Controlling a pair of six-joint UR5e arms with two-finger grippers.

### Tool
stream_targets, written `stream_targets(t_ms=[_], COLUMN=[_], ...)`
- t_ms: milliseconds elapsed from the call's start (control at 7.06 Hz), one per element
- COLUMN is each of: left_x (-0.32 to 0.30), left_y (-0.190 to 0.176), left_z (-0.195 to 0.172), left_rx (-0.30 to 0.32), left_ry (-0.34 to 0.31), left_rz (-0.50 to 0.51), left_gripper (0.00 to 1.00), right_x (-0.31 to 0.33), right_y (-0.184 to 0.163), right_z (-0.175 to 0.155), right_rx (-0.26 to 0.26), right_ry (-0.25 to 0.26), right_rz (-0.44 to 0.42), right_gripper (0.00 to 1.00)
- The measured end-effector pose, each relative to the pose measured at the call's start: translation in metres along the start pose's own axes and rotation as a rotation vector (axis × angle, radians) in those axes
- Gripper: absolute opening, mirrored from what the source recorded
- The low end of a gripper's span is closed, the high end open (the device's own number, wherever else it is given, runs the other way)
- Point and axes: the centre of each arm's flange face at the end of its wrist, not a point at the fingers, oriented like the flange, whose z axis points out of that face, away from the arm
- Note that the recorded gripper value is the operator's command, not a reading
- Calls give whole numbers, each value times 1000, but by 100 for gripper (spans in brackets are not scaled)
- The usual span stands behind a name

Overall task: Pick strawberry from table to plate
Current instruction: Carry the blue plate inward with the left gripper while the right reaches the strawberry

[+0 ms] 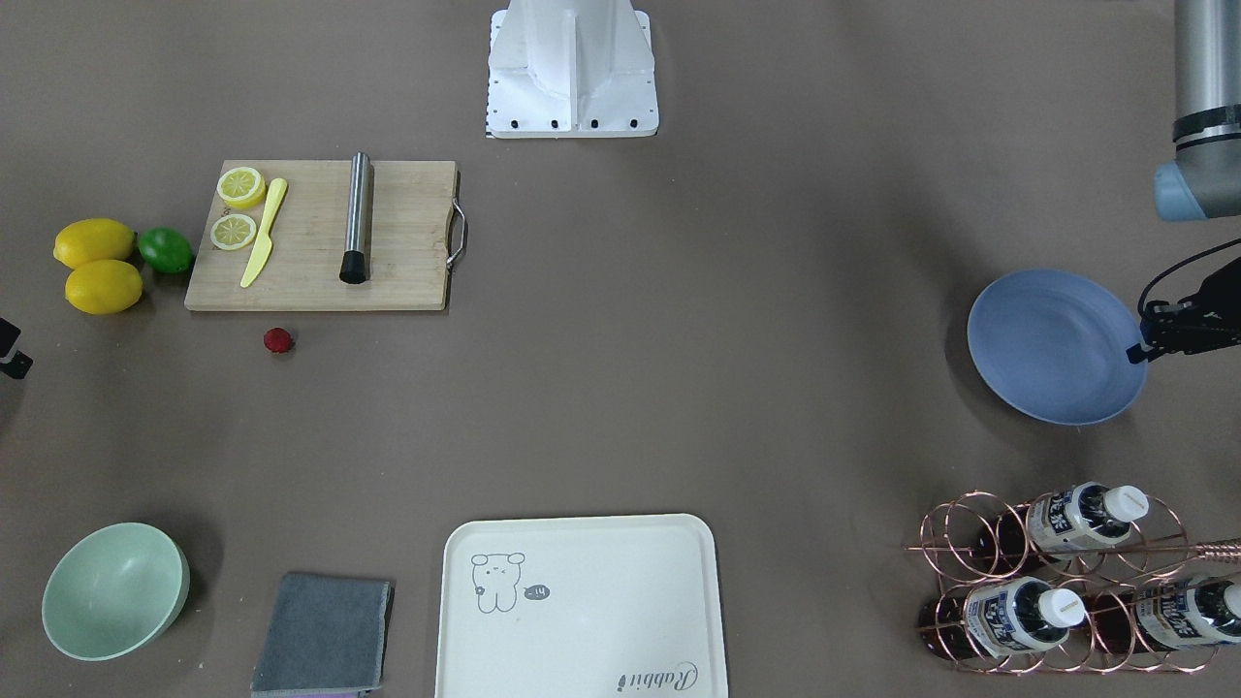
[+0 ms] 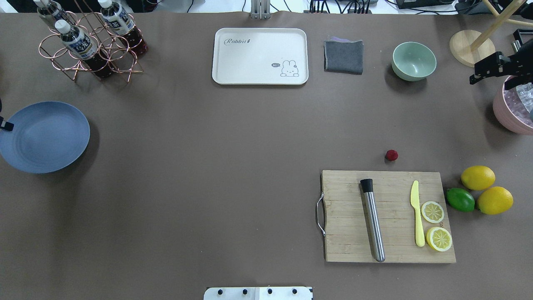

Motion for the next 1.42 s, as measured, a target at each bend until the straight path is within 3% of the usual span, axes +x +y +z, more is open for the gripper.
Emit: stream_targets(t_ms=[283,567,850,1133,1417], left_x=[68,177,294,401,500], left_y=[-34,-40,-23,-3,12], left_z=[-12,3,39,86,126], left_rx=[3,8,24,49,74], left_ry=[75,117,148,179,165], left_rz=[-100,-201,-274,-345,-395], left_gripper=[0,0,0,0,0], right_x=[-11,-38,-63,-100,-137], right_y=[2,7,19,37,62], right_z=[4,22,42,67,96], right_rx=[-4,-15,-34,-43,-41], right_ry=[-2,10,11,5,8], right_rz=[-19,-59,-103,-80,-56], right_gripper=[100,100,100,100,100])
